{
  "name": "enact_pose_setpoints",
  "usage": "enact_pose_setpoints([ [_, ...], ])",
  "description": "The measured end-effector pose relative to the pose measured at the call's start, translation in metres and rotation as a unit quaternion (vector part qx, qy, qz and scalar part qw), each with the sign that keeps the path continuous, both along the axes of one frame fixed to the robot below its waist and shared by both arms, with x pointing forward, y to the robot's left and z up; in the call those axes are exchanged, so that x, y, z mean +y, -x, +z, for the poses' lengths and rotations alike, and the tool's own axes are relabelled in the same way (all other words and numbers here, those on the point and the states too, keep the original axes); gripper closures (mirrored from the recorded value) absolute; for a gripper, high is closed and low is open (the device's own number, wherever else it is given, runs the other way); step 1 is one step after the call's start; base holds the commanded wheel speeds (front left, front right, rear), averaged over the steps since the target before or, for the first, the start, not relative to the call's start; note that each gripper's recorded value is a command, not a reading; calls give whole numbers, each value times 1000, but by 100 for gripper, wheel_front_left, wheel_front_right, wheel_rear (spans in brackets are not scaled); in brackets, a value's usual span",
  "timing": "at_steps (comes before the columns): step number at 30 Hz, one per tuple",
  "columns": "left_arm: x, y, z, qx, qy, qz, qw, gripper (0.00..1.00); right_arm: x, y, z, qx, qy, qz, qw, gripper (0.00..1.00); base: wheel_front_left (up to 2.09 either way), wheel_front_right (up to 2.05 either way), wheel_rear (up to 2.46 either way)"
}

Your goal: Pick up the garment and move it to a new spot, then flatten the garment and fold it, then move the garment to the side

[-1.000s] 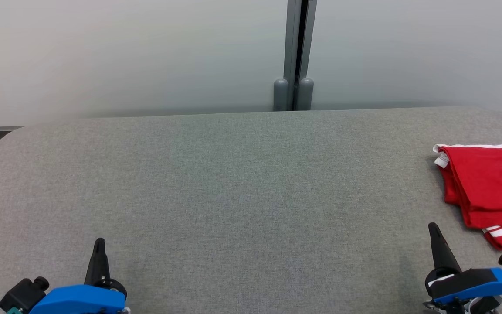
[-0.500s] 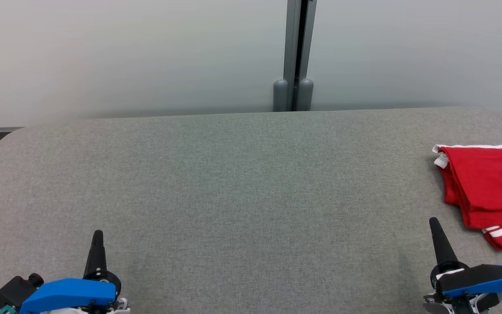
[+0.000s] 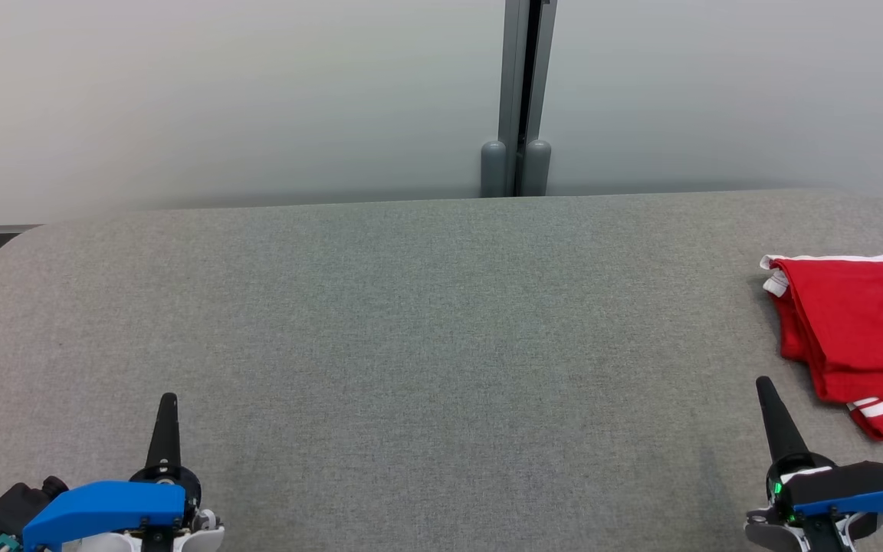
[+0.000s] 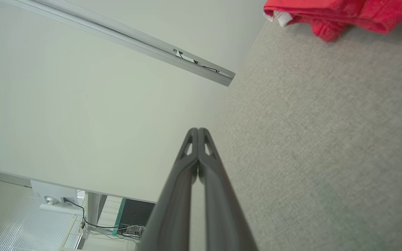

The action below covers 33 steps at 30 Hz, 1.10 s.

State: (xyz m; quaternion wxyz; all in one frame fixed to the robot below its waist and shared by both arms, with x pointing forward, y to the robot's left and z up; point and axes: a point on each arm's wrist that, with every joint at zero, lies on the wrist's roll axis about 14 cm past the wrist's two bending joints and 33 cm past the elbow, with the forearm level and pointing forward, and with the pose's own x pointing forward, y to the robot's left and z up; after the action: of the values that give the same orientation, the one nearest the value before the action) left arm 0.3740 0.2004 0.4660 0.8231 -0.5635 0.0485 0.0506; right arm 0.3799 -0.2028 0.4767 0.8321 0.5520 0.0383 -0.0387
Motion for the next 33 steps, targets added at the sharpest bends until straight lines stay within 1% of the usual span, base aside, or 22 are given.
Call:
enact_pose_setpoints([
  [17, -1, -6, 14, -22, 71, 2, 997, 100, 1, -3, 10, -17, -76, -2, 997, 100, 0, 0, 0],
  [33, 0, -10, 25, -42, 130, 2, 991, 100, 2, -6, 19, -34, -139, -3, 990, 100, 0, 0, 0],
])
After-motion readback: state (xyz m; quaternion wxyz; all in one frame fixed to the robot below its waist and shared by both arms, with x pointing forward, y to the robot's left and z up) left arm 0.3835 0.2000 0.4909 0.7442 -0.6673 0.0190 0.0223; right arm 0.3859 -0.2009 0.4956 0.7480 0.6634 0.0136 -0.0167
